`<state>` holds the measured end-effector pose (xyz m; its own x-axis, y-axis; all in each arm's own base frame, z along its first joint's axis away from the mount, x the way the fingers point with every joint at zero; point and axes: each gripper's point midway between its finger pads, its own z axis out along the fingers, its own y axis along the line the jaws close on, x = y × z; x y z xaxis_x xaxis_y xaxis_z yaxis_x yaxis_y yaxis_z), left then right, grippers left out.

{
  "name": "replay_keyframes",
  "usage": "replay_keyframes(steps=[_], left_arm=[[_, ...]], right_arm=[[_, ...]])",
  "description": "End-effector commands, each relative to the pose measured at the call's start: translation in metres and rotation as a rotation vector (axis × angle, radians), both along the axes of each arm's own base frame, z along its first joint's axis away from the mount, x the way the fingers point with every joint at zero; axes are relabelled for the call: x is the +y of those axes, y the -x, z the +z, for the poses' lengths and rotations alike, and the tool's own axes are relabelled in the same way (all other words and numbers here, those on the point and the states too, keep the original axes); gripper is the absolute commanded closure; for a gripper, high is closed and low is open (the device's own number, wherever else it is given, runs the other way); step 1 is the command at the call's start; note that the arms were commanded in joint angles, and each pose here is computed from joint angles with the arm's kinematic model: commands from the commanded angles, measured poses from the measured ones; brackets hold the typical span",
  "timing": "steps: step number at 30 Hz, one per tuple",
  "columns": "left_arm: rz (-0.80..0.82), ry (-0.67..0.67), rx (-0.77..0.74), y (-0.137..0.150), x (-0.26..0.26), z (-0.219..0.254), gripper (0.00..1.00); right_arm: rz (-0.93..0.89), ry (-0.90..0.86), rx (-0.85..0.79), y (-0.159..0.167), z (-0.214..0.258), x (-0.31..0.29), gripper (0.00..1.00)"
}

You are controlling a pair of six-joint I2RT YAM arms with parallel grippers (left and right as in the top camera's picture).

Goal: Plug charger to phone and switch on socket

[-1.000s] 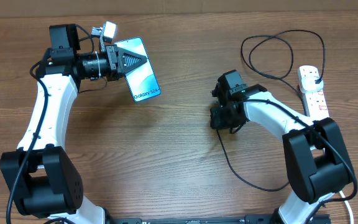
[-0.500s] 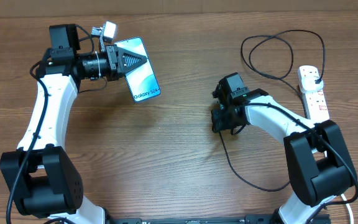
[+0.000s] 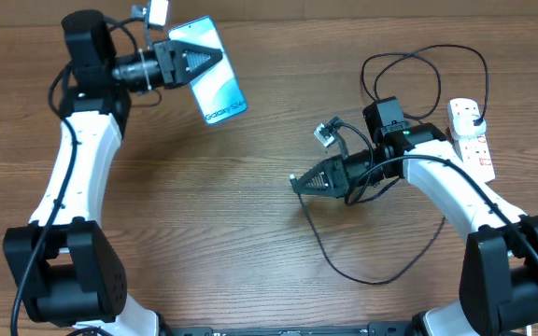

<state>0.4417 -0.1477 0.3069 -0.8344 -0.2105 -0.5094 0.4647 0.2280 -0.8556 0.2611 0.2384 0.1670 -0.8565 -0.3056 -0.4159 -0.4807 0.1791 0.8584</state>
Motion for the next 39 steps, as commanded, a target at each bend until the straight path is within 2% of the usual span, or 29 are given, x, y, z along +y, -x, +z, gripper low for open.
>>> replay_keyframes(steps=[1,6,23,35,39], left_arm=[[-0.098,0.023,0.015,0.022,-0.043,0.021,0.96],[-0.173,0.015,-0.006,0.039,-0.086,0.022,0.96],[-0.249,0.034,0.005,0.052,-0.089,0.024,0.96],[-0.227,0.040,0.060,0.049,-0.087,0.023,0.96],[-0.137,0.024,0.079,0.034,-0.084,0.019,0.96]], right_arm=[[0.088,-0.275,-0.049,0.009,0.051,0.013,0.96],[0.102,-0.331,0.002,-0.002,0.068,0.016,0.96],[0.078,-0.307,-0.065,-0.029,0.081,0.024,0.96],[0.021,-0.298,-0.078,-0.044,0.080,0.010,0.96],[0.065,-0.325,-0.057,-0.035,0.085,0.013,0.96]])
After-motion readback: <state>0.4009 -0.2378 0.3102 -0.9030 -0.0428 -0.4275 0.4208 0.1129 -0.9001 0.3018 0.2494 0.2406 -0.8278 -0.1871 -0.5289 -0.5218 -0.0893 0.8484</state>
